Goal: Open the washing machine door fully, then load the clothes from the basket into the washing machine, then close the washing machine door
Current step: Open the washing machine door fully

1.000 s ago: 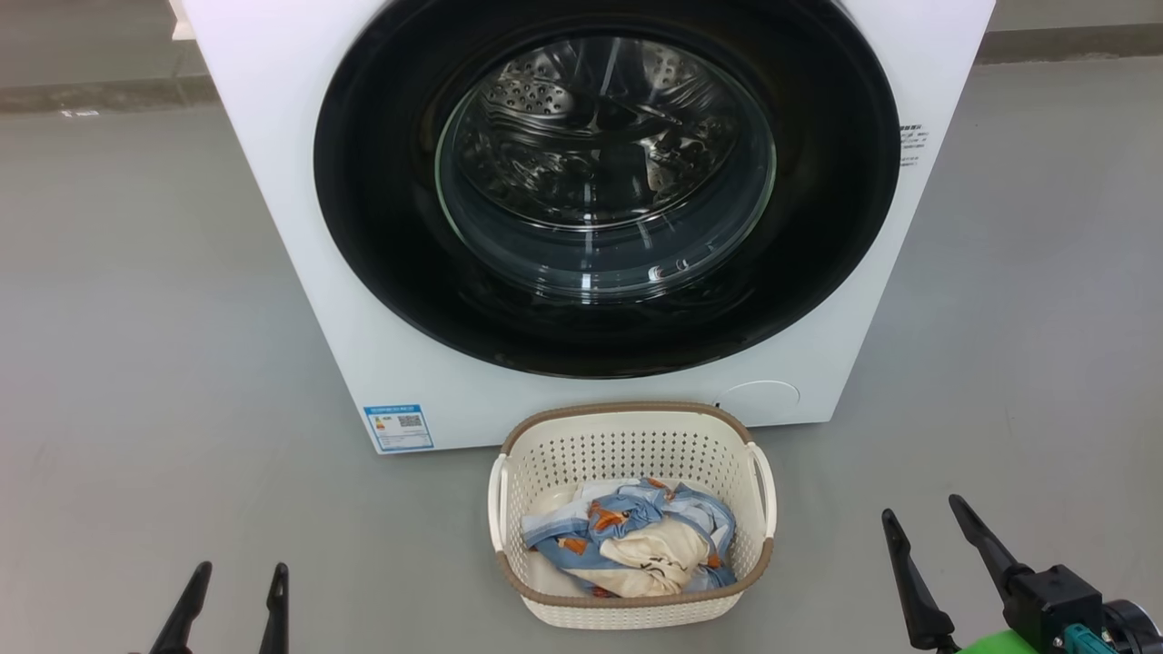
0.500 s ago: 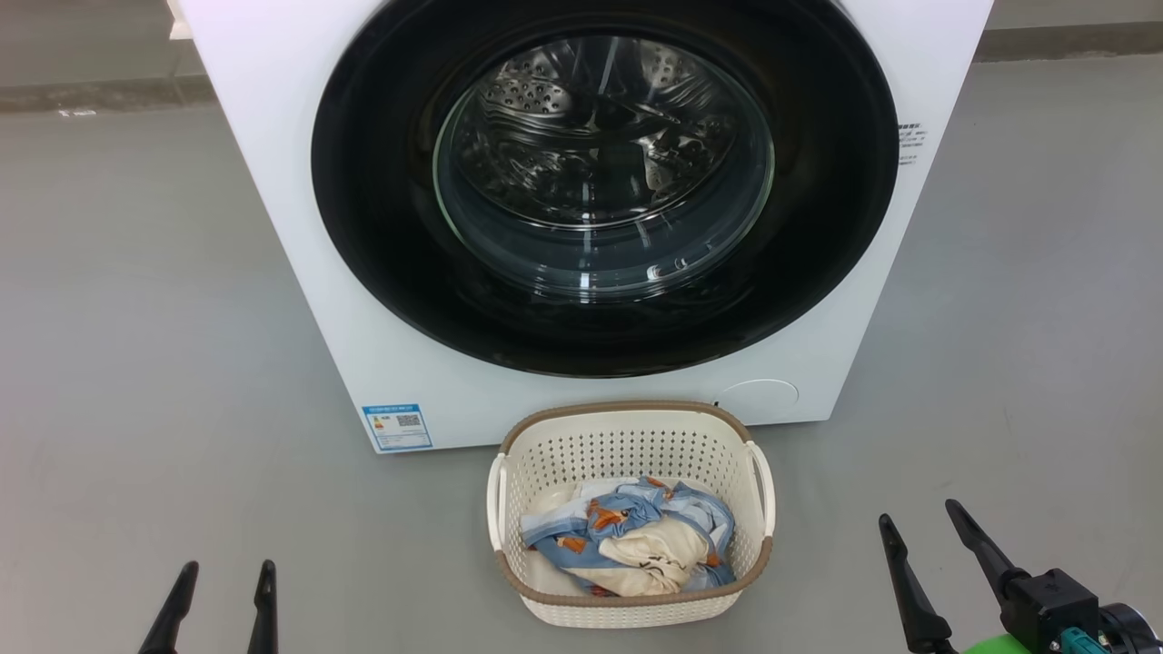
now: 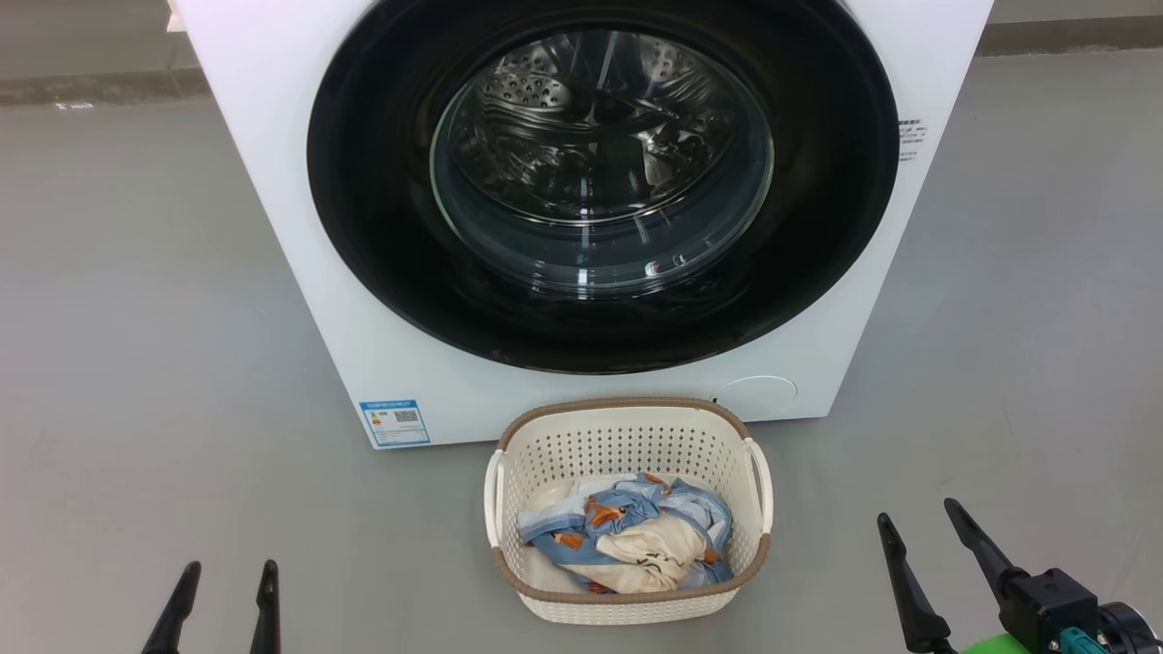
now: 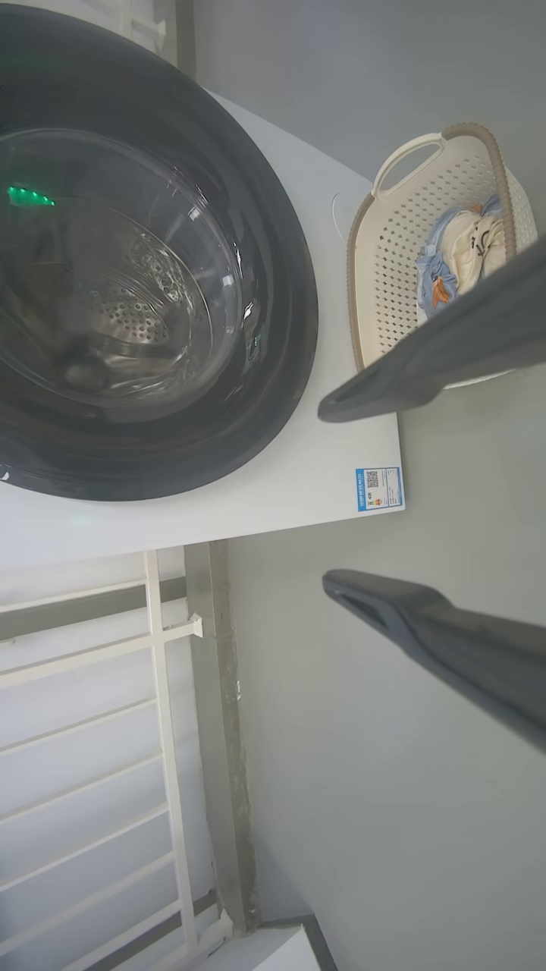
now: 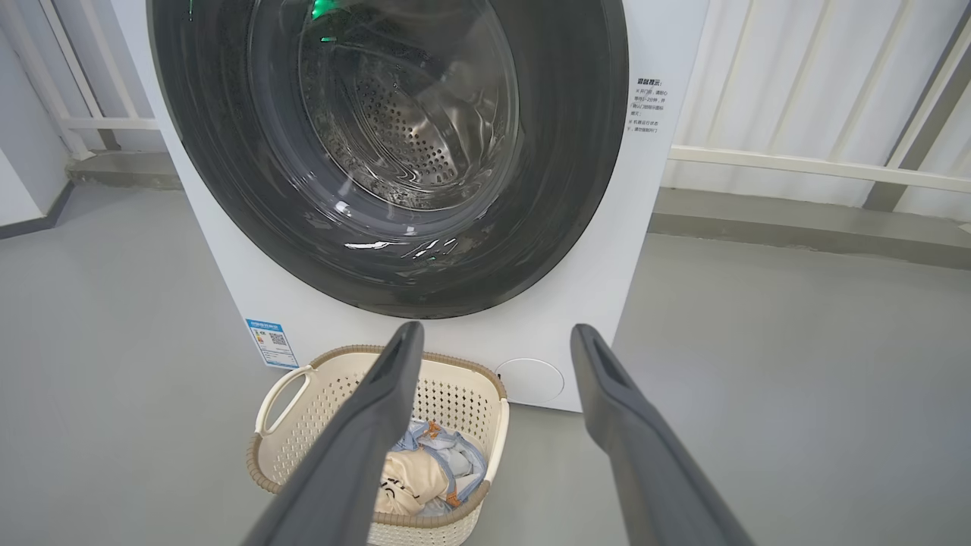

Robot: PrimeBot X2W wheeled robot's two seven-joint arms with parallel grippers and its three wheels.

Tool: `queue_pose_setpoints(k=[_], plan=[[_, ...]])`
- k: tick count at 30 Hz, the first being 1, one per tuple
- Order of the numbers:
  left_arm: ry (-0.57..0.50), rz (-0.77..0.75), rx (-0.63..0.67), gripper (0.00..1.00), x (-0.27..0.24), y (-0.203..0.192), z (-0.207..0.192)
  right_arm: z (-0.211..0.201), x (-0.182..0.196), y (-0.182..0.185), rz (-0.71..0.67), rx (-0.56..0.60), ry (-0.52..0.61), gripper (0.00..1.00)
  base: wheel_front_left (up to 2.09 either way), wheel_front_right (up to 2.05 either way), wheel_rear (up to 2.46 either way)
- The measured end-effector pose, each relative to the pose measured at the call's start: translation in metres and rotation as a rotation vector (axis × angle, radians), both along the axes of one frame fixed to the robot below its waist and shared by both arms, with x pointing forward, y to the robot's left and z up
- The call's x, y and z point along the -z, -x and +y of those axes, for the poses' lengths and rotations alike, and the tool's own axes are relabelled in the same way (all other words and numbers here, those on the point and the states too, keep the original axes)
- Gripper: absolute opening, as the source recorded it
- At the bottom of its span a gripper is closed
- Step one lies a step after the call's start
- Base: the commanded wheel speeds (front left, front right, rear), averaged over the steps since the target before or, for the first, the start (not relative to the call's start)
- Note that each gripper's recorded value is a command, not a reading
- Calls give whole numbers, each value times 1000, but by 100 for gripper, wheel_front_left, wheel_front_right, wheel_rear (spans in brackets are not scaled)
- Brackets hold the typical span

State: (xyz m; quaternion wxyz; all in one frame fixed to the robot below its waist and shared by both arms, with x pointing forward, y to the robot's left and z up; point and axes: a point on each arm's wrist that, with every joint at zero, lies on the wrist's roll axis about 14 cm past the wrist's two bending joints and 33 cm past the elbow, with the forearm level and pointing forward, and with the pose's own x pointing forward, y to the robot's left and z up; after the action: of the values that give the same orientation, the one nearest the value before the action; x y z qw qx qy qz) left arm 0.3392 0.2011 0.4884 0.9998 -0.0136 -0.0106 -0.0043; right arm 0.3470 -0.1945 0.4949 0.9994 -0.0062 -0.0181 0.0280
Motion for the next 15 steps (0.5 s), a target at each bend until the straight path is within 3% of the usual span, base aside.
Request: queue_pose_setpoints(k=[6, 15], plan=[[0, 3, 1, 100, 1, -1, 0, 2, 1, 0, 2, -4, -2, 100, 76, 76, -153], [8, 8, 8, 100, 3, -3, -3, 1, 3, 0, 8, 3, -11, 100, 119, 119, -239]])
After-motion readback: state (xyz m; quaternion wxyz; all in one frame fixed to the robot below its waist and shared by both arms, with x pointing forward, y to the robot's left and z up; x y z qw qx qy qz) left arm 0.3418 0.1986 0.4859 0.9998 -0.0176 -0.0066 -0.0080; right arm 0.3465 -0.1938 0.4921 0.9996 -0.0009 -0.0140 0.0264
